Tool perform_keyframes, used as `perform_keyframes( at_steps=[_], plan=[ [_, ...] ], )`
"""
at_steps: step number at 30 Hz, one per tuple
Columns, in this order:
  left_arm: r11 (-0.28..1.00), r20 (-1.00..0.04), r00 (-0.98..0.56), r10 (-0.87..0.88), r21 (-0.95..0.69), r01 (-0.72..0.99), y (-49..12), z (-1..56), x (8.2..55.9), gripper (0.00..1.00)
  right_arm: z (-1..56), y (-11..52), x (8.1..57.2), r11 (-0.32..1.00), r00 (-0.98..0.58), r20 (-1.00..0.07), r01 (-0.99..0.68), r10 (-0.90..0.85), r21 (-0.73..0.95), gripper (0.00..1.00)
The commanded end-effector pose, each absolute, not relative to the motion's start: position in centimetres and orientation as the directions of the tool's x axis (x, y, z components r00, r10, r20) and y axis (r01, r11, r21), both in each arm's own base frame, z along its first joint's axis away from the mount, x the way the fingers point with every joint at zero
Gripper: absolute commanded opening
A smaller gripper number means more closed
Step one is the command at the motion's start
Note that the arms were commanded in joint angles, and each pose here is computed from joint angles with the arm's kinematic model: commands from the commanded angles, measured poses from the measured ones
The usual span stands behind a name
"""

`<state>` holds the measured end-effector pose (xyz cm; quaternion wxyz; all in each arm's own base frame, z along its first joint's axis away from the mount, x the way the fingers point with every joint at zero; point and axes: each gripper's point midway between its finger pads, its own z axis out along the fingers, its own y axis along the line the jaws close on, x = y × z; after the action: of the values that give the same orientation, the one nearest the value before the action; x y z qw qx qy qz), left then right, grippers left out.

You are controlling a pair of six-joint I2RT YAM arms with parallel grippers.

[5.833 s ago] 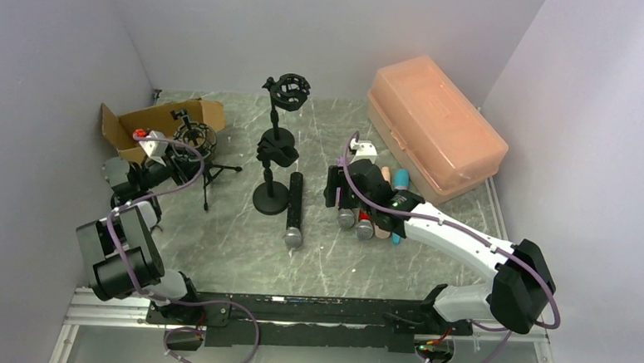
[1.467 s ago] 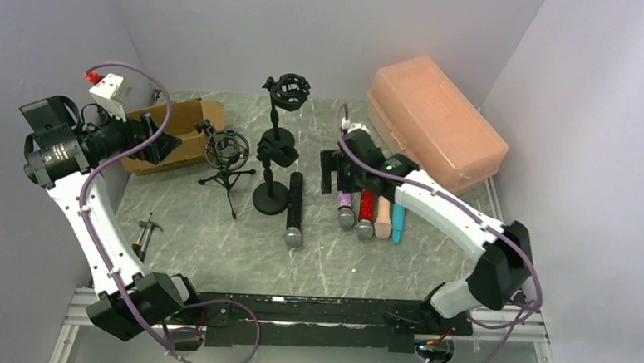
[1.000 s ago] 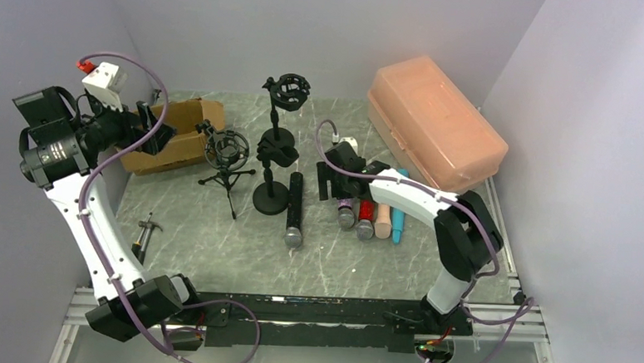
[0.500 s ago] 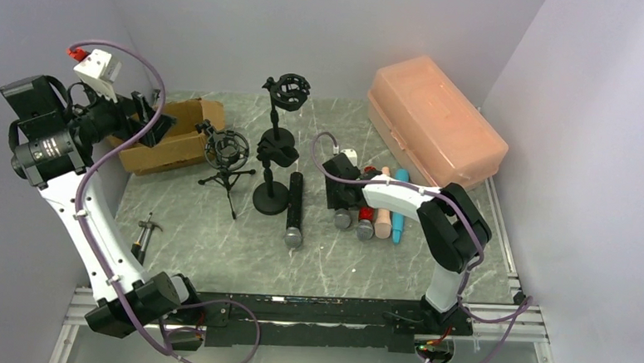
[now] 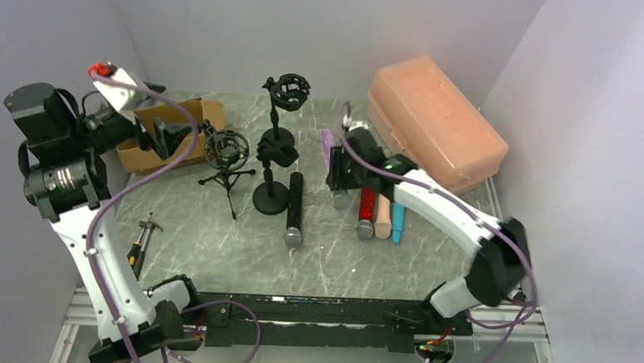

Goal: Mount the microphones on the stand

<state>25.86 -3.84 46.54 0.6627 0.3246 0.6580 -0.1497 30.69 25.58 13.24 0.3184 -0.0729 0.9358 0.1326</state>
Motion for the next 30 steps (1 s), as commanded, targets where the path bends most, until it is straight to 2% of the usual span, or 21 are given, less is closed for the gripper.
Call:
perform_keyframes(
  at_steps=[1, 6, 10, 13, 14, 15, 16, 19, 22, 26, 30],
  plan=[
    [0.557, -0.816, 0.418, 0.398, 0.578, 0.597, -6.1, 48.4, 24.4, 0.99, 28.9, 27.9, 28.2, 0.821, -0.657, -0.751, -0.395, 0.062, 0.413, 0.1],
    [0.413, -0.593, 0.65, 0.476, 0.803, 0.43, -7.6, 49.8, 22.7, 0.99, 36.9, 29.8, 23.9, 0.646, -0.623, -0.78, -0.573, 0.056, 0.504, 0.09],
    [0.291, -0.403, 0.747, 0.529, 0.913, 0.287, -8.7, 50.9, 21.5, 0.99, 40.9, 32.7, 20.7, 0.469, -0.601, -0.799, -0.702, 0.013, 0.536, 0.08],
    [0.16, -0.195, 0.797, 0.571, 0.979, 0.125, -9.4, 50.6, 20.5, 0.99, 43.4, 35.4, 18.8, 0.364, -0.577, -0.817, -0.765, -0.019, 0.532, 0.08],
    [0.088, -0.081, 0.806, 0.586, 0.995, 0.037, -9.5, 50.3, 20.3, 1.0, 44.0, 36.4, 18.3, 0.333, -0.574, -0.818, -0.778, -0.031, 0.533, 0.08],
    [0.061, -0.048, 0.81, 0.585, 0.998, 0.015, -9.7, 49.6, 20.0, 1.0, 44.6, 37.2, 18.0, 0.306, -0.571, -0.82, -0.788, -0.041, 0.534, 0.09],
    [-0.001, 0.051, 0.807, 0.589, 0.998, -0.063, -9.9, 49.4, 19.7, 0.99, 45.1, 37.9, 17.8, 0.284, -0.57, -0.82, -0.795, -0.048, 0.536, 0.09],
    [-0.124, 0.225, 0.783, 0.579, 0.974, -0.189, -10.2, 48.0, 19.1, 1.0, 46.2, 39.8, 17.2, 0.221, -0.57, -0.819, -0.808, -0.061, 0.546, 0.09],
    [-0.218, 0.33, 0.759, 0.562, 0.944, -0.249, -10.3, 46.6, 18.5, 0.99, 46.7, 41.0, 16.7, 0.17, -0.581, -0.809, -0.808, -0.082, 0.563, 0.09],
    [-0.327, 0.414, 0.729, 0.546, 0.906, -0.269, -10.0, 44.7, 18.8, 1.0, 46.7, 41.9, 16.0, 0.139, -0.594, -0.798, -0.803, -0.107, 0.579, 0.09],
    [-0.316, 0.419, 0.736, 0.532, 0.905, -0.286, -10.3, 44.4, 18.7, 0.99, 46.2, 43.2, 15.1, 0.106, -0.604, -0.786, -0.797, -0.133, 0.595, 0.08]
  ],
)
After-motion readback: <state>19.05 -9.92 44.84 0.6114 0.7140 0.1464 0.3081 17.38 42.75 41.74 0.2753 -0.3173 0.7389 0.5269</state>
